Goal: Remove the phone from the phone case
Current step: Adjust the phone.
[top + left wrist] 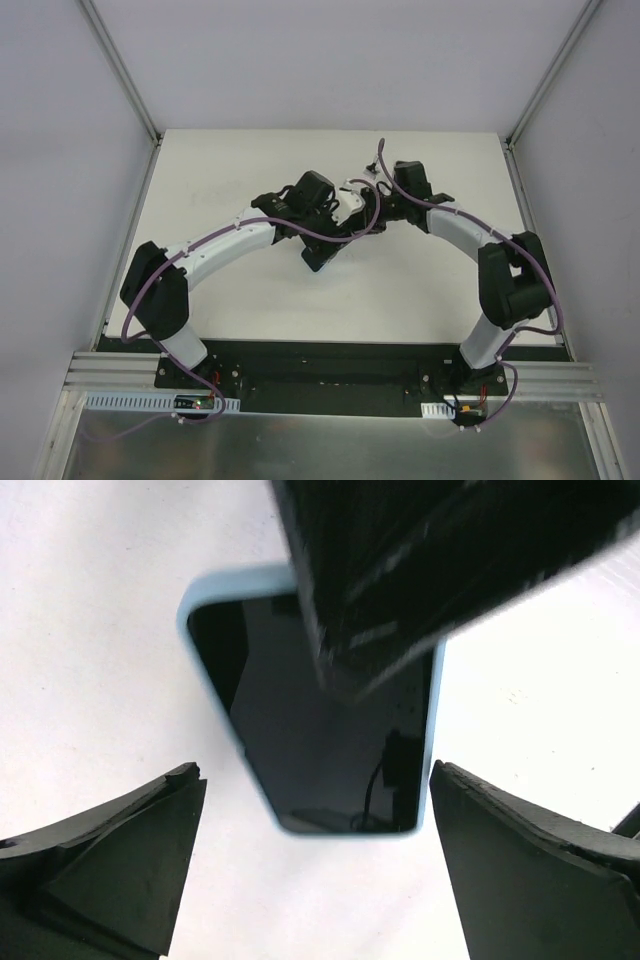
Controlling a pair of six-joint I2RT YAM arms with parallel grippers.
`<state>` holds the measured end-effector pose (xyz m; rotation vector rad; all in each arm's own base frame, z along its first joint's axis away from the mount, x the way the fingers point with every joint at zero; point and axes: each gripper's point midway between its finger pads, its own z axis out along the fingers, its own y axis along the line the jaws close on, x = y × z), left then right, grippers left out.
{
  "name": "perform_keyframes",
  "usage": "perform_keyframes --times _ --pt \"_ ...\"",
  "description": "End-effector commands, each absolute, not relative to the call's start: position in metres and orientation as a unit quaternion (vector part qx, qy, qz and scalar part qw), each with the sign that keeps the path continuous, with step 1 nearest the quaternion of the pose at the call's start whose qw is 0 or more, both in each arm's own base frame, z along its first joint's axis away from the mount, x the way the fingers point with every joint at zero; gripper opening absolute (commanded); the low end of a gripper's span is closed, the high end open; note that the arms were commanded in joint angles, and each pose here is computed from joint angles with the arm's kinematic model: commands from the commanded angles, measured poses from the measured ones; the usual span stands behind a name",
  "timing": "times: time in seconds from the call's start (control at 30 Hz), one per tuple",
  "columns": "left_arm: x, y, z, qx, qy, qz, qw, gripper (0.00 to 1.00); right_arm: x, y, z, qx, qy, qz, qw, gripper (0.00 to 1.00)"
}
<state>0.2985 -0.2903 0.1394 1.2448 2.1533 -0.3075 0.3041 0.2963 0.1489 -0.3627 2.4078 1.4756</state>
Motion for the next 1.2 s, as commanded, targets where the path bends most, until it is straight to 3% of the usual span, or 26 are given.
perform_keyframes --times 0.0,0.2,0.53,0.83,1.17 --pt "0.296 -0.293 0.182 0.476 0.789 -0.131 0.365 0.99 0.314 0.274 0.190 -0.151 0.825 0.502 0.208 0.00" --pt "0.297 -0.292 0.208 0.467 0.789 -0.148 0.369 0.99 0.305 0.259 0.197 -0.174 0.825 0.494 0.210 0.00" --pt "0.285 -0.281 0.272 0.413 0.770 -0.358 0.328 0.99 0.262 0.235 0.236 -0.276 0.789 0.490 0.246 0.00" --pt "0.241 -0.295 0.284 0.438 0.701 -0.503 0.254 0.96 0.230 0.231 0.299 -0.332 0.733 0.505 0.312 0.00" --pt "0.215 -0.301 0.279 0.455 0.683 -0.525 0.227 0.91 0.218 0.229 0.332 -0.331 0.711 0.511 0.351 0.00"
